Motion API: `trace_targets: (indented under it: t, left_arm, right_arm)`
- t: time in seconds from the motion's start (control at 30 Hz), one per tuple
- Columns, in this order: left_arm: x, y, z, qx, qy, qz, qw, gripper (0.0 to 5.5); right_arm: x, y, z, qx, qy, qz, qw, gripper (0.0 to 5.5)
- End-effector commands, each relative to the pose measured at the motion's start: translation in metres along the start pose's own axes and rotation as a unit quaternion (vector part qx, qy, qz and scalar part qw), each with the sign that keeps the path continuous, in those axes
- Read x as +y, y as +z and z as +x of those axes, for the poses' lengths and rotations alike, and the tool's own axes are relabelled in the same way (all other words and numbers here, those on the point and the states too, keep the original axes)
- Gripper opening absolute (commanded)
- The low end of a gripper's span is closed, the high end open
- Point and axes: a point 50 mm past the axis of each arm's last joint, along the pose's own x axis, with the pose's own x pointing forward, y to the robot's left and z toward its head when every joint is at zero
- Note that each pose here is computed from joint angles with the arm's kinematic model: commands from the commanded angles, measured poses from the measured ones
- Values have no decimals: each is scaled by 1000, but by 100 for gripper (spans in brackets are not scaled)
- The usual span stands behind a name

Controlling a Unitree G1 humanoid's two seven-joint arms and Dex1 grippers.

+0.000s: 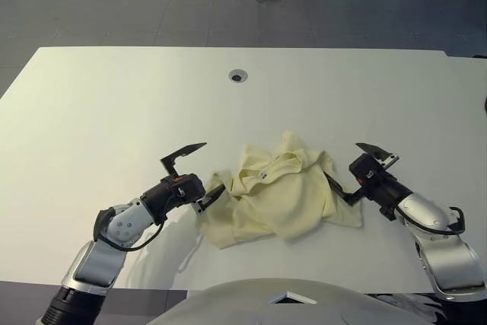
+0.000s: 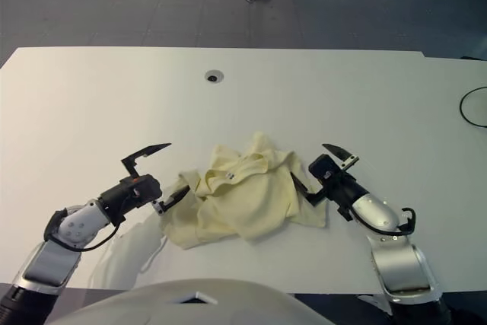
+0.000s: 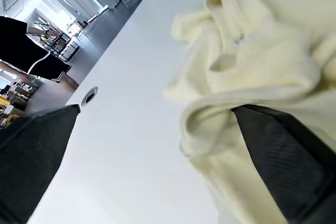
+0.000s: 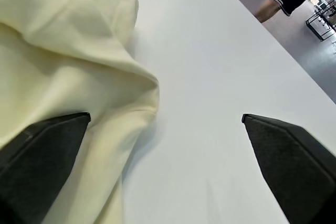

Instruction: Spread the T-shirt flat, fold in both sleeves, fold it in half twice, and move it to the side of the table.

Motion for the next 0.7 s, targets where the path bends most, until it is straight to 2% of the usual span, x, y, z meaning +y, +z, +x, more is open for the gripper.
trace_targets:
  t: [0.03,0.37,0.7]
  left_arm:
    - [-6,12,8,-23,-17,-50,998,540]
    - [-27,9,0,40,-99,27,994,540]
    - [-31,17,3,30,-143,46,988,540]
  right_arm:
    - [-10,19,-6,-45,-8,-22,999,537]
    - [-19,34,-12,-54,56,-188,979,537]
    - [-8,34,3,-56,104,-220,968,537]
